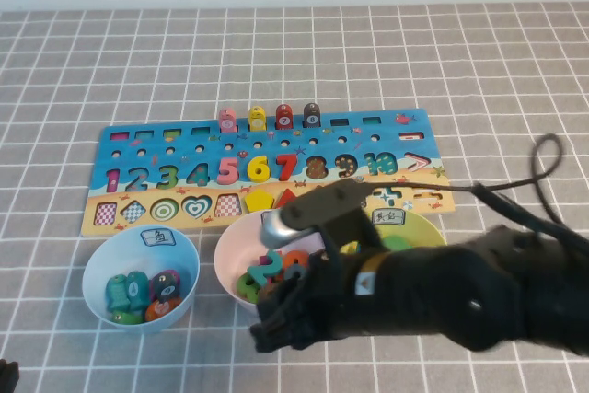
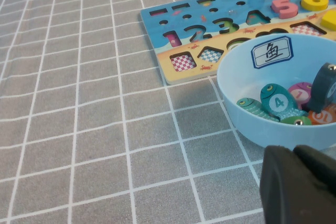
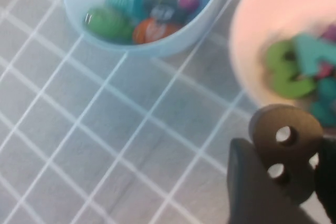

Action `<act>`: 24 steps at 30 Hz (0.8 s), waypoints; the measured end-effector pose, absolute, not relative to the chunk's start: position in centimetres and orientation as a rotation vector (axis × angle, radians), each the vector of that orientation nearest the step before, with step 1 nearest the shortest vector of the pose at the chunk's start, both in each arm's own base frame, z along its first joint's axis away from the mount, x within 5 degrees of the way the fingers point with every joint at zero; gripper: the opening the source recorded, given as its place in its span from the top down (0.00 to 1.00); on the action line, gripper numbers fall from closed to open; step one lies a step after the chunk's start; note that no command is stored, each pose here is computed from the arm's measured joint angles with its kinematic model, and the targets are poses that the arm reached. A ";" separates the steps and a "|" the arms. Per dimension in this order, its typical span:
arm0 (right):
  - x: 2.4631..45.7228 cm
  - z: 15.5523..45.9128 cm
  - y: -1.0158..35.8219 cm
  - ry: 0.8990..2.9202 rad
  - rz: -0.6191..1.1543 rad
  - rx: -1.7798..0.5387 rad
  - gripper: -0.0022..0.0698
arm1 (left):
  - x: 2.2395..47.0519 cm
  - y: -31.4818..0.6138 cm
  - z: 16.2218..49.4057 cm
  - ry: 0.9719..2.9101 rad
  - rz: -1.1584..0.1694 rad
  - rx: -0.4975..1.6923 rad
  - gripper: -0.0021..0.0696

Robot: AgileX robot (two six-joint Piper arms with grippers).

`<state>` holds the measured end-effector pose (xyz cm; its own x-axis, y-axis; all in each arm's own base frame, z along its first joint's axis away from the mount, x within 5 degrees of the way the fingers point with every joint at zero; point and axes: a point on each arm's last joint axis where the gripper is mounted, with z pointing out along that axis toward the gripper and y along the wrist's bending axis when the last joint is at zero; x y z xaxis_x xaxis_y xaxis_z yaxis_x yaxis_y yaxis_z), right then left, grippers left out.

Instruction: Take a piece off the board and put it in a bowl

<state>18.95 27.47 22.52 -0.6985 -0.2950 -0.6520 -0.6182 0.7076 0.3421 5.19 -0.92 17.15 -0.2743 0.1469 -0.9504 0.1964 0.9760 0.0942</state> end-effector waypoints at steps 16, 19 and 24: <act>20.2 24.0 29.7 2.432 0.759 -0.789 0.66 | 5.2 -0.9 17.1 1.855 -0.049 0.250 0.98; 21.5 23.9 28.8 2.453 0.711 -0.715 0.66 | 5.2 -0.9 17.1 1.855 -0.049 0.250 0.98; 22.9 24.3 28.7 2.467 0.635 -0.705 0.66 | 5.2 -0.9 17.1 1.855 -0.049 0.250 0.98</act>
